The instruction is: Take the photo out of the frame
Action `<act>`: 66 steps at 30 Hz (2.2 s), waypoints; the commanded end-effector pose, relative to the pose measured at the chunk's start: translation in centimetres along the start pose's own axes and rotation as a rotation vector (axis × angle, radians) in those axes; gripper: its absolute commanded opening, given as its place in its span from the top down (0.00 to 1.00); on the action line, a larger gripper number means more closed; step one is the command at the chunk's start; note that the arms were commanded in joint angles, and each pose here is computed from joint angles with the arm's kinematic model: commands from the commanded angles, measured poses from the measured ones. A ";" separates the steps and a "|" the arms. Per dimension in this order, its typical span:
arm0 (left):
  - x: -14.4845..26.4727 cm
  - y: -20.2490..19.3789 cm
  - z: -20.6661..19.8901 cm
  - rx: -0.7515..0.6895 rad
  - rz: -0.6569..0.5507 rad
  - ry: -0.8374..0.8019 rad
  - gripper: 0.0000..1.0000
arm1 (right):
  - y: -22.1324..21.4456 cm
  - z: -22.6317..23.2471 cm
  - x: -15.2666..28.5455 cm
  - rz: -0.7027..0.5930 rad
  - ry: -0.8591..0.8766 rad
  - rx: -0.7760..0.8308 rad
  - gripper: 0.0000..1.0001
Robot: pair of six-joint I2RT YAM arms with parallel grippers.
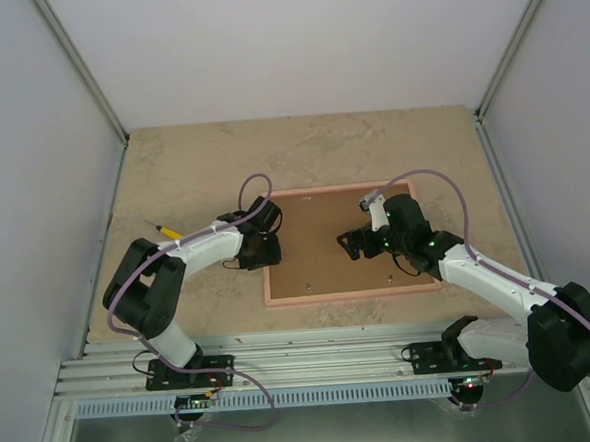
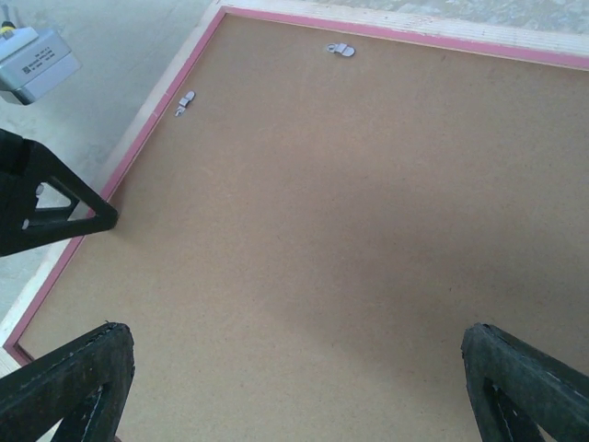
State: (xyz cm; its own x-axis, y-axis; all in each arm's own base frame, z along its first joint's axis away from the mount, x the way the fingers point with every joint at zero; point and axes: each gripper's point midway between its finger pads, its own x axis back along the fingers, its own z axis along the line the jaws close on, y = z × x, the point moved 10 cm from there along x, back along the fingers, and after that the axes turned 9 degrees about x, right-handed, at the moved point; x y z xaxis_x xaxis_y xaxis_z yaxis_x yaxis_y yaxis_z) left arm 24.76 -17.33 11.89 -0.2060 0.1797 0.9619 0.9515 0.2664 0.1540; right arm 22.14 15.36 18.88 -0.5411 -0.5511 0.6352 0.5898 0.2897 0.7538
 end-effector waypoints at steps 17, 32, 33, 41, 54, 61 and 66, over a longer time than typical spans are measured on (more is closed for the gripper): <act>2.1 7.9 0.9 -0.038 -0.182 0.096 0.93 | 2.0 1.1 -1.4 0.033 -0.019 0.195 0.02; 3.7 14.1 2.2 -0.103 -0.170 0.107 0.95 | 1.8 7.8 -5.6 0.125 -0.078 0.587 0.02; 3.7 14.3 2.2 -0.104 -0.162 0.100 0.95 | 1.5 8.2 -5.9 0.137 -0.100 0.617 0.02; 4.6 15.0 1.8 -0.116 -0.150 0.075 0.96 | -0.3 10.7 -8.5 0.171 -0.349 0.868 0.02; 5.7 15.3 1.2 -0.131 -0.151 0.039 0.96 | -2.2 11.6 -12.4 0.129 -0.652 1.127 0.07; 5.7 15.1 1.1 -0.134 -0.131 0.011 0.96 | -3.1 11.4 -14.6 0.128 -0.727 1.198 0.18; 5.5 14.8 1.2 -0.137 -0.121 0.006 0.96 | -3.1 10.7 -15.7 0.126 -0.774 1.216 0.26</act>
State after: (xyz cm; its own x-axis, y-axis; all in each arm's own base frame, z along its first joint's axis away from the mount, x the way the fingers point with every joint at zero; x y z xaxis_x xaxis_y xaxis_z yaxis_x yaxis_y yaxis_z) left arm 37.27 -10.67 17.55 -0.2827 0.0620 0.9572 0.9475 0.1734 0.2686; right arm 21.48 31.29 8.87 -0.9182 -0.0569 0.3921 -0.0042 0.9910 0.1337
